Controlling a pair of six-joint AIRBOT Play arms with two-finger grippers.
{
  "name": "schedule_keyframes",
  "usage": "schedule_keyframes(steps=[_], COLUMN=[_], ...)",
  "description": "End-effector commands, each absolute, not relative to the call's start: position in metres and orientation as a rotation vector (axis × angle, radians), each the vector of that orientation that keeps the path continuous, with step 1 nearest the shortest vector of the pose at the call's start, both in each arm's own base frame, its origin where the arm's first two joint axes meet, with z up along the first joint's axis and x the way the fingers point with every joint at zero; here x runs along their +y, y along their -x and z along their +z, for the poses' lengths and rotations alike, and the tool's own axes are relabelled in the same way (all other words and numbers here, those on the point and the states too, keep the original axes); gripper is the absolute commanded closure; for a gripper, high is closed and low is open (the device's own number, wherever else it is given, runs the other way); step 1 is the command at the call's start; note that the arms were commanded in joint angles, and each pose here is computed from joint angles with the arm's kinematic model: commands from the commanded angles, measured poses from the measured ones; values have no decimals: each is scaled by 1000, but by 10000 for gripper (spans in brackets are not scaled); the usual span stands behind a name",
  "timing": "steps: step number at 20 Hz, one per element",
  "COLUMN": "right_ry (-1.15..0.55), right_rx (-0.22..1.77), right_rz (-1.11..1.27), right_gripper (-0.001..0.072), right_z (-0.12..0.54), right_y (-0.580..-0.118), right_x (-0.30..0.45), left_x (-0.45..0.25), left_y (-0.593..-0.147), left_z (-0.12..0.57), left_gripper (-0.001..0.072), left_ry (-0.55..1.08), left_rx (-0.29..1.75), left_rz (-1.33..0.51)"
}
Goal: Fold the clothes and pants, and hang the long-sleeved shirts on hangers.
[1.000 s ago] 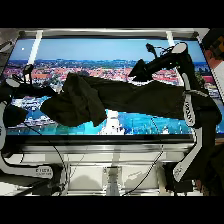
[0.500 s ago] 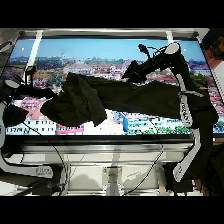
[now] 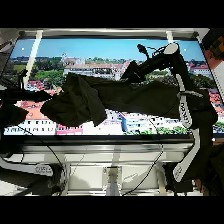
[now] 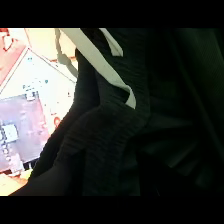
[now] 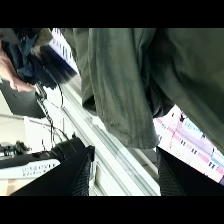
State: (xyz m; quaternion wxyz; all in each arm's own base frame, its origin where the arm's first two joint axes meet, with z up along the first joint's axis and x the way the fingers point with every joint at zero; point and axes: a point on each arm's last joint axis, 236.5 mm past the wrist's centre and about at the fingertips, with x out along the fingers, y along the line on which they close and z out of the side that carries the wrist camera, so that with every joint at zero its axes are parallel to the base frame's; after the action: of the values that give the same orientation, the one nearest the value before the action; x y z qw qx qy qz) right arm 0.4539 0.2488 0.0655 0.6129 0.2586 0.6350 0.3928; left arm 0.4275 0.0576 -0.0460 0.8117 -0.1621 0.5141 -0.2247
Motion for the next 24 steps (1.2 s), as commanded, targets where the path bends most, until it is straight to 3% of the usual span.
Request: schedule_keyframes(steps=[1, 3, 5, 10, 17, 19, 22, 24], right_ry=[-571, -558, -557, -559, -559, -559, -541, -539], right_rx=[1487, 1490, 1490, 1484, 1484, 1485, 1550, 1608], right_rz=[919, 906, 903, 900, 900, 902, 925, 937], right_gripper=[261, 261, 261, 261, 261, 261, 261, 261], right_z=[63, 60, 60, 60, 60, 60, 55, 44], right_y=[-446, -447, -447, -449, -449, -448, -433, -419], right_x=[255, 253, 253, 253, 253, 253, 253, 261], left_x=[56, 64, 73, 79, 74, 68, 58, 47], left_y=[-431, -443, -455, -422, -407, -401, -399, -402], left_z=[-53, -51, -46, -67, -67, -66, -60, -51], left_gripper=[356, 330, 253, 253, 258, 320, 680, 683], left_ry=[379, 355, 338, 253, 262, 271, 305, 339], left_rx=[1130, 1098, 1065, 1224, 1273, 1292, 1290, 1257], left_rz=[-519, -488, -448, -466, -510, -536, -577, -622])
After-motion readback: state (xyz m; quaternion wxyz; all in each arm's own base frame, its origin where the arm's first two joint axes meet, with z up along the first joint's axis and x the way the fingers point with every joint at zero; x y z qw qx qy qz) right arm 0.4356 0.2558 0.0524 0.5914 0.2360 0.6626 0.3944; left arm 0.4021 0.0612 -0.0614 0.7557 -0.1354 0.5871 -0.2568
